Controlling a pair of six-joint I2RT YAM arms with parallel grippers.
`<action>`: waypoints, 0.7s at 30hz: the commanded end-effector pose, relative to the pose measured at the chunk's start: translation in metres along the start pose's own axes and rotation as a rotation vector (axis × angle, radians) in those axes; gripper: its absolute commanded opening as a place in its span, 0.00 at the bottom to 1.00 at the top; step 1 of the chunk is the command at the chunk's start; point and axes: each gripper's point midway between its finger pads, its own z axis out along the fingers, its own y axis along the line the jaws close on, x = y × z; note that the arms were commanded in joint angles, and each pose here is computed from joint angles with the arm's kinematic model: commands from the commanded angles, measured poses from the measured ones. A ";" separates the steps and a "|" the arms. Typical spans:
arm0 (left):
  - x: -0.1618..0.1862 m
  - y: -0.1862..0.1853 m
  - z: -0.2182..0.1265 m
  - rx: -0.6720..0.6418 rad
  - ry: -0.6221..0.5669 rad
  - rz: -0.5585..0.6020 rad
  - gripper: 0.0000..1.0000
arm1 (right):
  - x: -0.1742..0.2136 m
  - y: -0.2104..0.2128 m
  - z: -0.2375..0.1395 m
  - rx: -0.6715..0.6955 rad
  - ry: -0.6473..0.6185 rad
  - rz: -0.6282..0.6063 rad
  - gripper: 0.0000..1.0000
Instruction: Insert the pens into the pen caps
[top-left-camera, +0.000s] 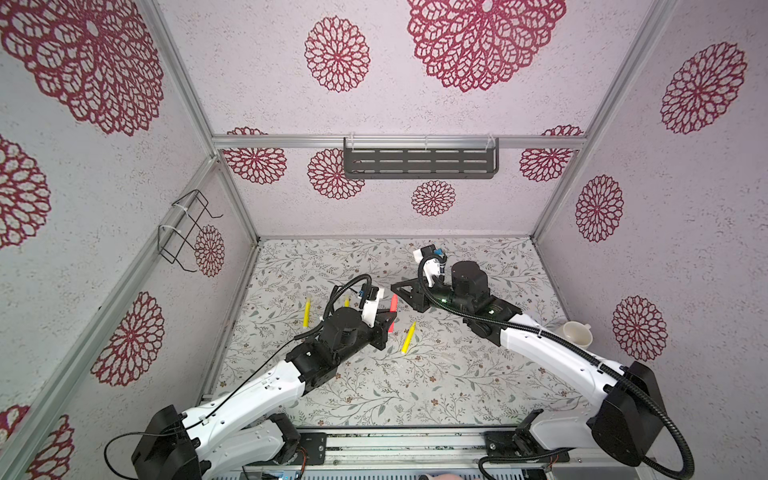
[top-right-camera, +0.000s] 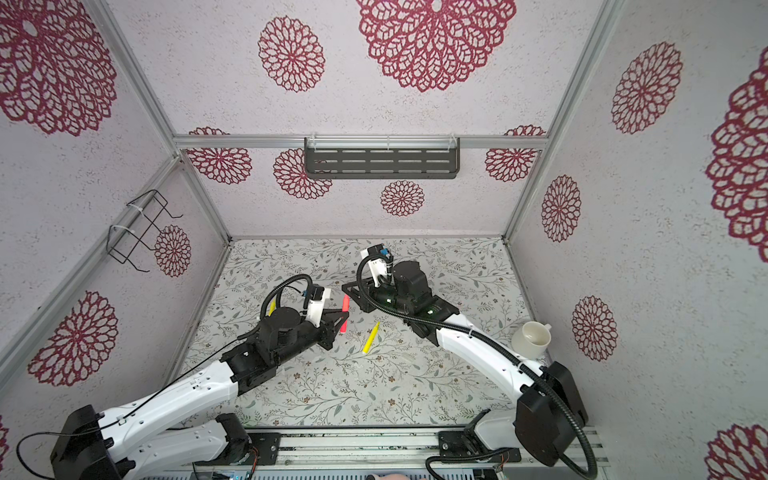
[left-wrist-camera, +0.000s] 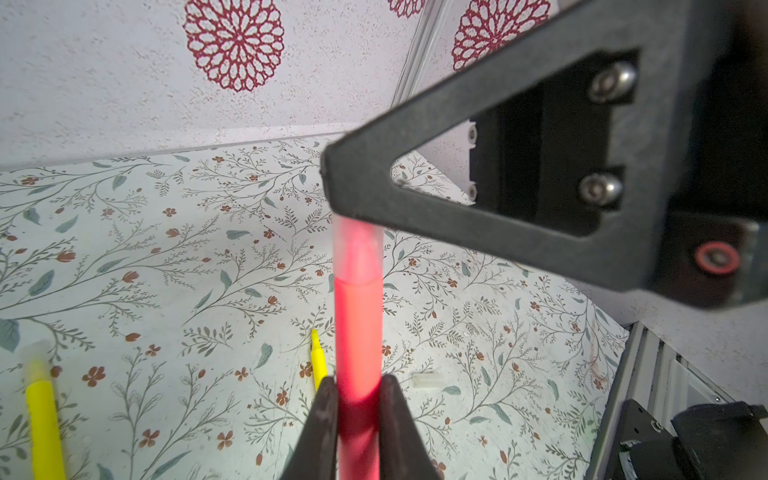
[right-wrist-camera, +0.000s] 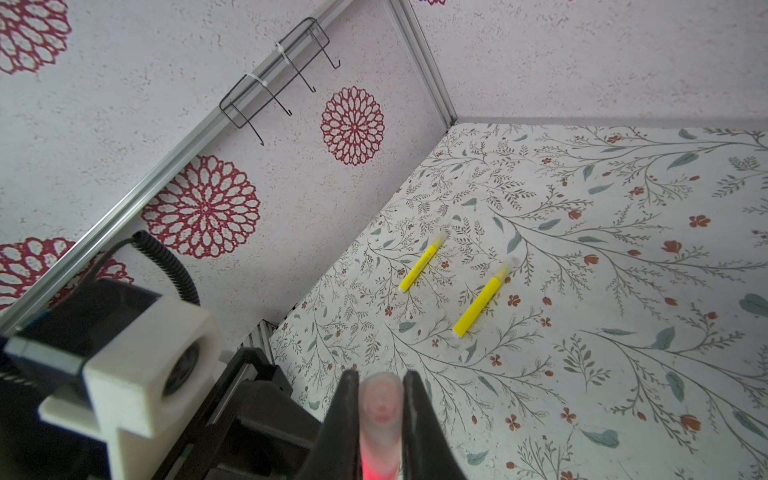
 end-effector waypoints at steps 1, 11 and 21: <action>-0.086 -0.007 -0.027 0.034 -0.291 -0.023 0.00 | 0.053 0.010 0.001 -0.030 0.169 0.063 0.00; -0.103 -0.003 -0.037 0.051 -0.338 -0.038 0.00 | 0.080 0.014 0.005 -0.011 0.243 0.028 0.00; -0.114 0.003 -0.048 0.050 -0.373 -0.044 0.00 | 0.103 0.014 0.007 -0.003 0.295 0.015 0.00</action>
